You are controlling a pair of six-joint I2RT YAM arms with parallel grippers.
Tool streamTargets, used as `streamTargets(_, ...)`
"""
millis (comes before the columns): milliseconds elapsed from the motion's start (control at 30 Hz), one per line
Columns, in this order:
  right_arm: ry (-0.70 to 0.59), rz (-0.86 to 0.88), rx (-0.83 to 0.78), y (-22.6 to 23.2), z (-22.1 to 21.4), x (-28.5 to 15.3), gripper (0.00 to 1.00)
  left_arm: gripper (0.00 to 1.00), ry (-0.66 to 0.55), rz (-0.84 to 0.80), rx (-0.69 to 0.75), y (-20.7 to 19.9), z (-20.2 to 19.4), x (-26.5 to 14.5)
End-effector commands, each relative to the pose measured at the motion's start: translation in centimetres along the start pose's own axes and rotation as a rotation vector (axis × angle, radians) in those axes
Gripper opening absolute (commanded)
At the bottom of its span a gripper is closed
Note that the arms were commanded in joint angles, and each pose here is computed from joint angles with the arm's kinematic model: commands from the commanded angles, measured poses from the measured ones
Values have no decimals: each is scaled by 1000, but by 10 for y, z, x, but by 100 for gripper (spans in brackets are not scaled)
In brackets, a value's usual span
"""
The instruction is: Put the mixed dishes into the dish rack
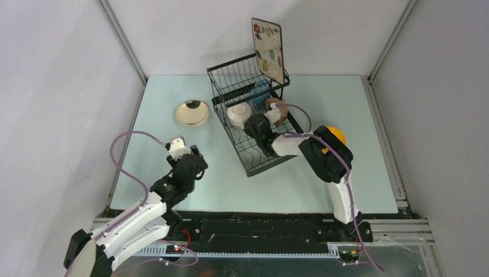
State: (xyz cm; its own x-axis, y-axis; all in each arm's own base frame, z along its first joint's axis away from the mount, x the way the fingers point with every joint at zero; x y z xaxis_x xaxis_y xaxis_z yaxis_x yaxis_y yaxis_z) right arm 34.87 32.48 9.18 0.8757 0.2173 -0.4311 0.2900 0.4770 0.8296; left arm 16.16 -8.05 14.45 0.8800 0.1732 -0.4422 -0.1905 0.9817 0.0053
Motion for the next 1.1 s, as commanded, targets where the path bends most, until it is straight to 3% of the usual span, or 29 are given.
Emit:
streamTargets(0, -71, 112, -23, 50, 7, 22, 0, 68, -72, -56, -36, -1, 8, -2)
streamTargets(167, -42, 133, -29, 61, 5, 37, 1, 68, -92, -77, -38, -1, 9, -4)
streamTargets(300, -48, 170, -38, 66, 15, 19, 2, 68, -67, -132, 6, -7, 9, -3)
streamTargets(500, -60, 257, -168, 80, 47, -52, 6, 68, -44, -267, 58, -20, 9, -3)
streamTargets(733, -94, 136, -416, 54, 89, -129, 9, 69, 0, -447, 65, -38, 7, -6)
streamTargets(833, -68, 66, -448, 18, 110, -156, 22, 69, -2, -502, 66, -48, 9, -8)
streamTargets(967, -13, -66, -376, -34, 146, -180, 27, 69, 6, -534, 91, -58, 14, -13)
streamTargets(1033, -25, -124, -325, -55, 162, -193, 38, 70, 2, -545, 100, -62, 17, -15)
streamTargets(1067, -63, -132, -285, -59, 174, -201, 50, 70, -2, -550, 100, -63, 19, -16)
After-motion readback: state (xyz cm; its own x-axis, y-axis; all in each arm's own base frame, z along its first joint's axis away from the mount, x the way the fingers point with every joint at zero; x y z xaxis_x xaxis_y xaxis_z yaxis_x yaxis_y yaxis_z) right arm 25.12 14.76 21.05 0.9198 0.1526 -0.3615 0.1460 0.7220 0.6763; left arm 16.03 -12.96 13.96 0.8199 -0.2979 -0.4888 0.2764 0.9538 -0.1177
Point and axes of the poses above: each gripper's point midway between its finger pads, its own x axis out along the fingers, its own y axis along the line the jaws close on, z = x × y, the point moved 10 cm from there along -x, back along the fingers, and after that the axes turned 15 degrees about x, right-handed, at the moved point
